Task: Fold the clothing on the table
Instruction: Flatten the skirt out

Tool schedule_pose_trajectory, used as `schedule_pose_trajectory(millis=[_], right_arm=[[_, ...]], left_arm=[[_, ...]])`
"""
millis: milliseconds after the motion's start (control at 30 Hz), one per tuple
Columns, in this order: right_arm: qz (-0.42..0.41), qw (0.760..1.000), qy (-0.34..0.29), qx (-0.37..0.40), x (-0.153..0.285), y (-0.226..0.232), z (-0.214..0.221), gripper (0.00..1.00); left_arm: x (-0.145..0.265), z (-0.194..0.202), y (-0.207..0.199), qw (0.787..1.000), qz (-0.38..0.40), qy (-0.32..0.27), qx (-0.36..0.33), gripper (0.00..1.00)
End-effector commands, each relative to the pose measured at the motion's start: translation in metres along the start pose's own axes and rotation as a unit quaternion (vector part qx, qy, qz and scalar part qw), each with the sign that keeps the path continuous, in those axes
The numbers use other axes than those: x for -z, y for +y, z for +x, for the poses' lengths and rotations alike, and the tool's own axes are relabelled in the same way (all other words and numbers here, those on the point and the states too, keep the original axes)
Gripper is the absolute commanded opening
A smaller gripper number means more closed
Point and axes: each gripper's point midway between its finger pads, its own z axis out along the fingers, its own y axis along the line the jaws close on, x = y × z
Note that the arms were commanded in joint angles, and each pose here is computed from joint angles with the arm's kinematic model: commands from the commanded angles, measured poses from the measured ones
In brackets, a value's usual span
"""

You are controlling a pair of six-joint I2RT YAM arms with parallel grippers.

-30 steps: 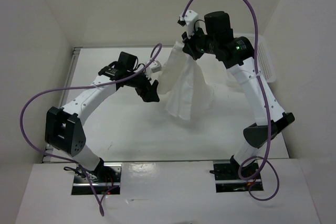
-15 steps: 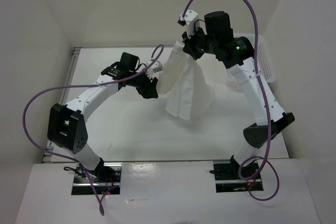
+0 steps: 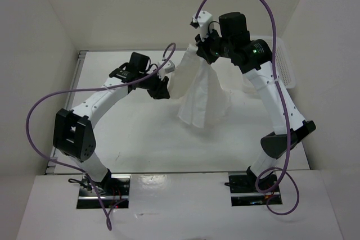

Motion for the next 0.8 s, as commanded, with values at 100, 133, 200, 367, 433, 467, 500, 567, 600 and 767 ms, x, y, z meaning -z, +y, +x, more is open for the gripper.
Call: schedule_pose_trajectory(millis=[100,133,200,367,433,467,500,567,600,767], right_arm=[[0.026,0.999,-0.021,0.010,0.017,-0.007,-0.011,0.00],[0.028,0.999,-0.014,0.007,0.016,-0.010,-0.005,0.00],[0.039,0.999,-0.024,0.000,0.024,-0.024,-0.006,0.00],[0.081,0.993,-0.048,-0.066,0.063,-0.088,0.016,0.00],[0.090,0.990,-0.069,-0.087,0.081,-0.101,0.023,0.00],[0.097,0.987,-0.075,-0.106,0.089,-0.108,0.028,0.00],[0.123,0.981,-0.078,-0.124,0.104,-0.127,0.040,0.00],[0.135,0.975,-0.093,-0.147,0.118,-0.131,0.049,0.00],[0.148,0.971,-0.086,-0.167,0.123,-0.140,0.067,0.00],[0.118,0.970,-0.110,-0.184,0.137,-0.117,0.074,0.04]], left_arm=[[0.007,-0.040,-0.003,0.999,0.007,-0.039,-0.023,0.19],[0.009,-0.043,-0.001,0.999,0.002,-0.042,-0.026,0.16],[0.023,-0.049,0.007,0.998,-0.011,-0.048,-0.026,0.13],[0.082,-0.070,0.026,0.994,-0.061,-0.088,-0.032,0.03],[0.104,-0.072,0.037,0.991,-0.086,-0.098,-0.028,0.03],[0.117,-0.078,0.037,0.989,-0.097,-0.108,-0.032,0.03],[0.123,-0.075,0.037,0.989,-0.102,-0.107,-0.027,0.03],[0.142,-0.076,0.040,0.985,-0.121,-0.117,-0.031,0.03],[0.148,-0.078,0.039,0.984,-0.126,-0.122,-0.028,0.03],[0.169,-0.078,0.028,0.980,-0.142,-0.137,-0.031,0.03]])
